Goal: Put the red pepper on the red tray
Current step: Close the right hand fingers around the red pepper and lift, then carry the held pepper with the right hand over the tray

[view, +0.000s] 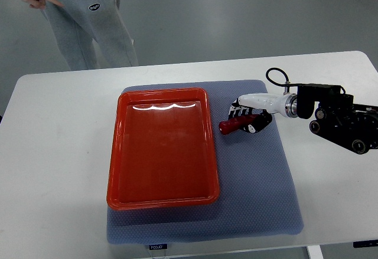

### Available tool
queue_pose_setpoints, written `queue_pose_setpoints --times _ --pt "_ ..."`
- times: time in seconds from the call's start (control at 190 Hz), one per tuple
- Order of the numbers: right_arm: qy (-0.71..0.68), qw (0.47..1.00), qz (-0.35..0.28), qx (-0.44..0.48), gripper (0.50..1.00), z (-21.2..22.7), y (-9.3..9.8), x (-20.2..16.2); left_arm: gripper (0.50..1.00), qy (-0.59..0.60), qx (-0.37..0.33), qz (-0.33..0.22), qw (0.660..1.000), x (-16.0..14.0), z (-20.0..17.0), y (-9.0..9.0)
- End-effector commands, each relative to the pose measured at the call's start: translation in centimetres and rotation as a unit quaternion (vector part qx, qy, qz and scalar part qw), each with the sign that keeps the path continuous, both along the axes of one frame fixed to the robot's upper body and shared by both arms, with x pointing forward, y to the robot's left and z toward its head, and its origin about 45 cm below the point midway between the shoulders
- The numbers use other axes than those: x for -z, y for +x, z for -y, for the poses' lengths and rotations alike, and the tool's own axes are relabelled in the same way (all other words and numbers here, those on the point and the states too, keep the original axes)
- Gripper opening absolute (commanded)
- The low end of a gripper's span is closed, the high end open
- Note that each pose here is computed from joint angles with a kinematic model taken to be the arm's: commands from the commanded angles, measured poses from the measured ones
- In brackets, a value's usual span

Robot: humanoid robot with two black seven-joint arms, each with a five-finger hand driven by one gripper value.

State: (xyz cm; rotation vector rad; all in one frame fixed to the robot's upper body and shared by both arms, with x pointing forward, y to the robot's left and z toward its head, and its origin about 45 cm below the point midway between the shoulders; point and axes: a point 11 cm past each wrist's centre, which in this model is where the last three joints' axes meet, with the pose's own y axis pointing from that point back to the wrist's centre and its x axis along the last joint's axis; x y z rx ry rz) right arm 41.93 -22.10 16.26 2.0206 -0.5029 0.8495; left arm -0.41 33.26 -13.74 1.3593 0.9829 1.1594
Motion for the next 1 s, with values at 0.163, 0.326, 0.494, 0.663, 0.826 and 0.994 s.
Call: queue_pose_setpoints --times 0.163,0.326,0.494,0.663,0.826,0.994 --pt "0.01 1.0 0.017 0.005 0.5 0.2 1.3 -2.2 1.0 0.0 0.0 0.0 1.0 0.0 0.0 0.0" --pt "0.042 0.999 0.027 -0.004 0.5 -1.3 2.2 -4.4 1.0 0.0 0.0 0.0 1.0 0.0 0.0 0.0" --pt "0.078 0.996 0.032 -0.041 0.5 -4.7 2.5 -6.3 1.0 0.0 0.0 0.0 1.0 0.0 0.0 0.0" --pt "0.09 0.992 0.014 -0.083 0.5 -8.8 1.6 -6.0 1.0 0.0 0.0 0.001 1.0 0.0 0.0 0.1" --pt "0.091 0.989 0.002 -0.114 0.5 -13.9 0.9 -4.9 1.0 0.0 0.0 0.0 1.0 0.0 0.0 0.0" --pt "0.072 0.989 -0.013 -0.129 0.5 -16.2 0.1 -3.0 1.0 0.0 0.0 0.0 1.0 0.0 0.0 0.0"
